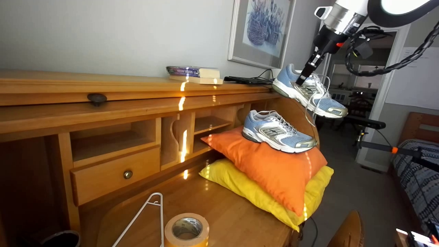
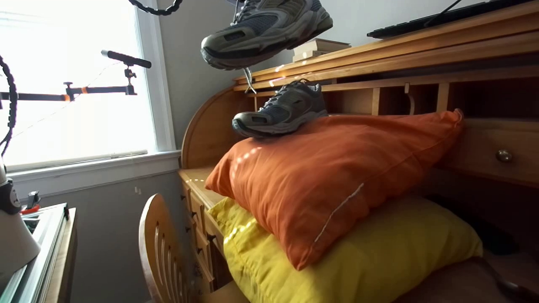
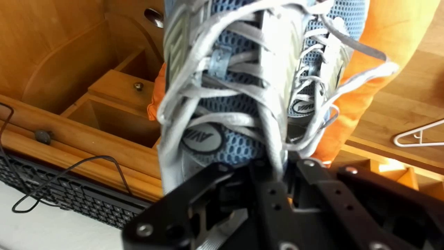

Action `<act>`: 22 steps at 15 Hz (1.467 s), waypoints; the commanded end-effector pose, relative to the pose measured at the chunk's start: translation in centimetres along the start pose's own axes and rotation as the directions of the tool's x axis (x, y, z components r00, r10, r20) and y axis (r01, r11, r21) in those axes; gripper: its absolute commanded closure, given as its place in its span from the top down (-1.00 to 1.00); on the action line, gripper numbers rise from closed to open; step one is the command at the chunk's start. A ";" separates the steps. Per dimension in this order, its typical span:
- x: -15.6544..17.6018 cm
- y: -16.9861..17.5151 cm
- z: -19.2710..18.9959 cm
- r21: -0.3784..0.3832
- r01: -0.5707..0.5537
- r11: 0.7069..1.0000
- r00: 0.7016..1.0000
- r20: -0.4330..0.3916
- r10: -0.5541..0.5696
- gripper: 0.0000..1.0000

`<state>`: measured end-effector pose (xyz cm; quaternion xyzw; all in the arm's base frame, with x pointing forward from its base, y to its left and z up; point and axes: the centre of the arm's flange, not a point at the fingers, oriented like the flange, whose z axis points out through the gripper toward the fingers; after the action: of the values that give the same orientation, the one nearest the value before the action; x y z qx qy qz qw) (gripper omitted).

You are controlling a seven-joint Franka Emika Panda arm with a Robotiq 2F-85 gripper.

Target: Put the shoes on top of the pillows

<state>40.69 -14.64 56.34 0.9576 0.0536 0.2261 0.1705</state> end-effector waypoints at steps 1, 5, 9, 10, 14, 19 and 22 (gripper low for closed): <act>1.0 2.7 1.8 -0.017 0.038 0.999 0.999 -0.011 -0.039 -0.94; 1.6 4.5 4.2 -0.013 0.071 0.997 0.997 -0.039 -0.071 -0.94; 1.4 5.0 7.0 0.010 0.081 0.997 0.995 -0.067 -0.080 -0.94; 1.4 4.9 7.8 0.020 0.078 0.997 0.995 -0.071 -0.076 -0.94; 1.3 4.5 10.4 0.058 0.075 0.996 0.995 -0.077 -0.070 -0.94; 1.3 3.8 12.7 0.099 0.077 0.992 0.995 -0.069 -0.071 -0.94; 1.0 3.6 13.7 0.110 0.077 0.991 0.997 -0.034 -0.074 -0.94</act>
<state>47.05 -21.01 46.86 0.9591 0.1005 0.2321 0.1268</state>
